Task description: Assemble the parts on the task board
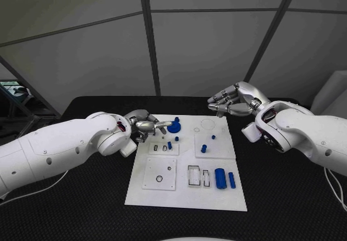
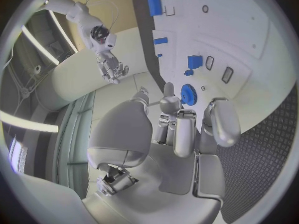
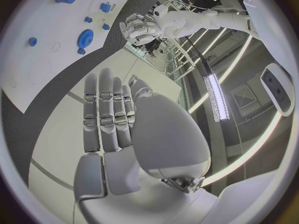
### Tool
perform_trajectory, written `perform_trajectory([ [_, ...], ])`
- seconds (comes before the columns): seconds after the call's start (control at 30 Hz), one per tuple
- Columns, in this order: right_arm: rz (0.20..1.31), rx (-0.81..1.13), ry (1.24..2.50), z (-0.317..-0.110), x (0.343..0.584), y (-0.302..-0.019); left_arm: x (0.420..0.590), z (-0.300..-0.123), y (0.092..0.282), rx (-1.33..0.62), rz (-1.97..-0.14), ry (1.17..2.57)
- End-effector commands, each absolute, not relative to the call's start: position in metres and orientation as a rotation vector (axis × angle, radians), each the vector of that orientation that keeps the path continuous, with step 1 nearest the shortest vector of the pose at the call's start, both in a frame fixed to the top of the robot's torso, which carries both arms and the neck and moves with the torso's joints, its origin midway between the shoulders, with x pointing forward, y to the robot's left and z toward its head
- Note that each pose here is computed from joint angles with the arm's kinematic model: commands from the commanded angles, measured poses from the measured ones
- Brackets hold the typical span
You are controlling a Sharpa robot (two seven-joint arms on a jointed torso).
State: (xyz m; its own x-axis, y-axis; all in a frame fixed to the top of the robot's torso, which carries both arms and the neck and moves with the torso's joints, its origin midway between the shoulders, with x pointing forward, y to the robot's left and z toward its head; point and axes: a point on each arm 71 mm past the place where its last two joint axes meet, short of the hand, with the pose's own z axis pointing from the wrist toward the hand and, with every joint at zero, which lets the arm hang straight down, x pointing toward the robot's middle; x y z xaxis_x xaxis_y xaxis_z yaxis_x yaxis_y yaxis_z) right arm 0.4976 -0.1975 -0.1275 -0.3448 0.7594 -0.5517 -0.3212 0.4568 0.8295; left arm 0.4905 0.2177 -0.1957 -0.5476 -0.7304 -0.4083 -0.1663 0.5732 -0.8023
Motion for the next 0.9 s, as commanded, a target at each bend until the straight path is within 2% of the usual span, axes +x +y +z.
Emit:
perform_trajectory([
  [0.03,1.173,0.382,1.524,-0.124,0.498,-0.199,0.491,-0.195,0.216,-0.528,-0.676,2.175],
  [0.23,1.132,0.330,1.515,-0.123,0.500,-0.198,0.501,-0.185,0.199,-0.382,-0.574,2.189],
  [0.5,1.114,0.322,1.514,-0.123,0.501,-0.194,0.510,-0.189,0.182,-0.200,-0.455,2.257],
  [0.67,1.108,0.326,1.519,-0.124,0.502,-0.192,0.516,-0.191,0.172,-0.152,-0.426,2.274],
  [0.9,1.101,0.332,1.524,-0.125,0.503,-0.191,0.520,-0.192,0.168,-0.125,-0.405,2.298],
])
